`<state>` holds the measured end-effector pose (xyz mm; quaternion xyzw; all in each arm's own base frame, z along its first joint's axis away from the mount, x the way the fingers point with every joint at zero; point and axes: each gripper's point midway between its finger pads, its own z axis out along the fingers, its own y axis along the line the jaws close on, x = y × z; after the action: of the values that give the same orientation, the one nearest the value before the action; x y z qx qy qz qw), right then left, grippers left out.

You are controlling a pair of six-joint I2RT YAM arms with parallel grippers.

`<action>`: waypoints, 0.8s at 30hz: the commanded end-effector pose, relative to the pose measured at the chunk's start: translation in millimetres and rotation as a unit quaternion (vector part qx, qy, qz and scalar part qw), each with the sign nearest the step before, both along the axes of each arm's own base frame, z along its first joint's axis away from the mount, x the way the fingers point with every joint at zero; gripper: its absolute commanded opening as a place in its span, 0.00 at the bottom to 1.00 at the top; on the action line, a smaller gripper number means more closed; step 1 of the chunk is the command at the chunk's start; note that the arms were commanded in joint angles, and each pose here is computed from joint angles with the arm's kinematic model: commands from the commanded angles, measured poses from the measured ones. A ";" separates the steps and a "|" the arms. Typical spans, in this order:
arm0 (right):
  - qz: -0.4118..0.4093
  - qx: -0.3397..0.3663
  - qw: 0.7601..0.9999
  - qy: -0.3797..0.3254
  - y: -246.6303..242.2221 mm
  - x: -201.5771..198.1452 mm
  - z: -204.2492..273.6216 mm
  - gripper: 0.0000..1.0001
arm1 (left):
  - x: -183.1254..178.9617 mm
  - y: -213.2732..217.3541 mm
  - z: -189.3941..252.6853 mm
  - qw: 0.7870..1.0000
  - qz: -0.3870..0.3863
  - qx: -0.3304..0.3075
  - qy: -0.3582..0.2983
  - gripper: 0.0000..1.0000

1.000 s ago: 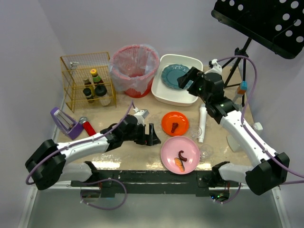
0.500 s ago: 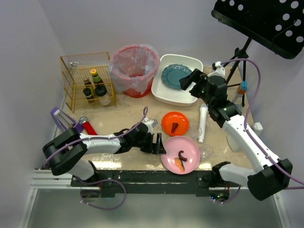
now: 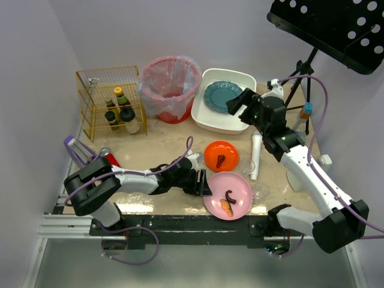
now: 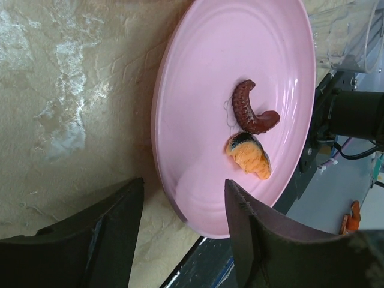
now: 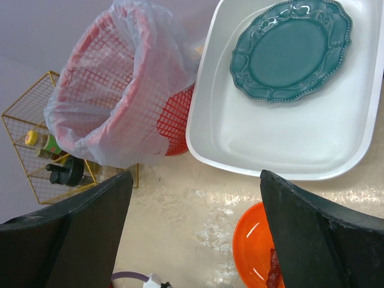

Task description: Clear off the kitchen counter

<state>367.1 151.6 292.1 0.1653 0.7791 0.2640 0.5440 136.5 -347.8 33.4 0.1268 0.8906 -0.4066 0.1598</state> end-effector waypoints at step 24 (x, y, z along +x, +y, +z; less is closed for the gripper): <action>-0.012 0.000 1.000 -0.005 -4.1 4.7 -5.5 0.92 | 31.6 34.6 -6.2 0.986 0.083 0.140 -0.049 0.15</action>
<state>366.2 150.9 281.0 0.1693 0.7849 0.2600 0.5363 158.5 -333.7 21.6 0.0872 0.9274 -0.3109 0.1887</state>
